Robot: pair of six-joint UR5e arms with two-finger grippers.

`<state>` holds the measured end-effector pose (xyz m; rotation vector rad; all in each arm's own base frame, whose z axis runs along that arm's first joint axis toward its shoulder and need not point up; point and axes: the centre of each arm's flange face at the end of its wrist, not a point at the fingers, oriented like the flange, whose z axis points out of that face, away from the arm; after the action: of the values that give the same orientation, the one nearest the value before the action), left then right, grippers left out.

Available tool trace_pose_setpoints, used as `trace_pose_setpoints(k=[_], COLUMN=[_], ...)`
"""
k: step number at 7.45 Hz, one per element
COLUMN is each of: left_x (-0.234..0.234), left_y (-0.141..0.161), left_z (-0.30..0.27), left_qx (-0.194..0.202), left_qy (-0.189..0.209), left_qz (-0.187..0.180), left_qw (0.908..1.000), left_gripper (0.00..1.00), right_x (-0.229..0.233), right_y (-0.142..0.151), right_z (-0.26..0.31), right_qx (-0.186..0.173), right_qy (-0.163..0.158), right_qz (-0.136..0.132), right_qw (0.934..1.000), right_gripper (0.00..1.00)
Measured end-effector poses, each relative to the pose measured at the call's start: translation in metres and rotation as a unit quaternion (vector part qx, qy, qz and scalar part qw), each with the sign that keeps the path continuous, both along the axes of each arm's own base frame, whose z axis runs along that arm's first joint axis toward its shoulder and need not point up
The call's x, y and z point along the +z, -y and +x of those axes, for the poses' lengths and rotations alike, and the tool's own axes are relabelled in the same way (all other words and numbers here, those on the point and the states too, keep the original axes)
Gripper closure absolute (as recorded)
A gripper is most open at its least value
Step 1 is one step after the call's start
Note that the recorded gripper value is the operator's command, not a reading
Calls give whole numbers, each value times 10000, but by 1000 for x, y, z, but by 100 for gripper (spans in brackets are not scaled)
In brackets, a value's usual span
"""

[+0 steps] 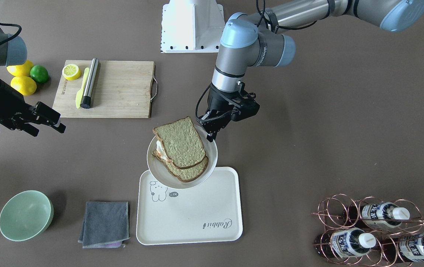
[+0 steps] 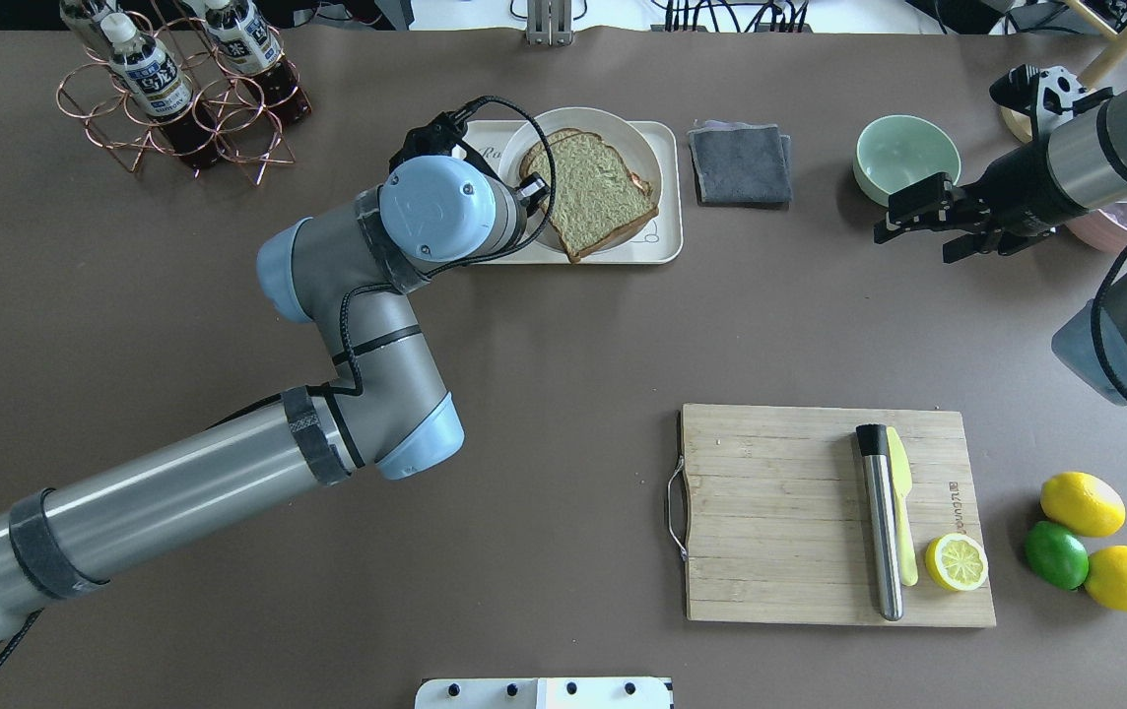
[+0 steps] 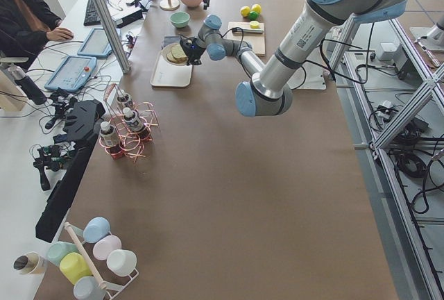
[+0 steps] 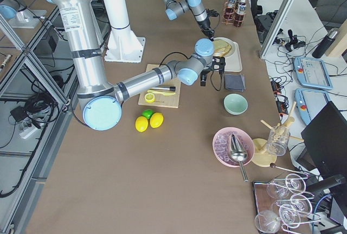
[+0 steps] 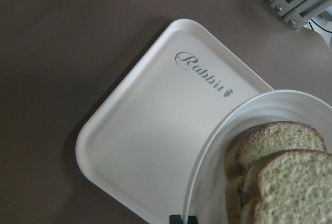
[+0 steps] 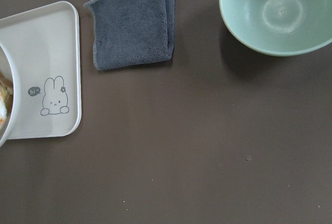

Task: Make sandwich and place on tray
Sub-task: 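Carry the plate with the sandwich onto the white tray with the left gripper, then lower the plate onto the tray and open the left gripper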

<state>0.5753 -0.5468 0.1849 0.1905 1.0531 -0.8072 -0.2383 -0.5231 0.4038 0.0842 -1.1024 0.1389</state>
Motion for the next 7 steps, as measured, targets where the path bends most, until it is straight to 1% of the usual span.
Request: trace_pose_setpoints(k=[1, 2, 3, 7], left_x=[14, 29, 37, 39], left_y=[25, 40, 47, 40], left_z=[6, 11, 14, 30], left_qx=[-109, -161, -172, -50], left_qy=[28, 38, 45, 91], left_qz=[14, 32, 44, 87], left_qw=[9999, 9999, 9998, 9999], left_gripper=[100, 100, 100, 100], right_x=[0, -3, -6, -8], right_y=[0, 1, 2, 4], right_z=[0, -1, -1, -2], right_qx=[0, 0, 0, 0], right_qy=[3, 13, 24, 31], right_qz=[2, 17, 34, 46], right_qw=[10000, 10000, 10000, 10000], right_gripper=[1, 1, 1, 1])
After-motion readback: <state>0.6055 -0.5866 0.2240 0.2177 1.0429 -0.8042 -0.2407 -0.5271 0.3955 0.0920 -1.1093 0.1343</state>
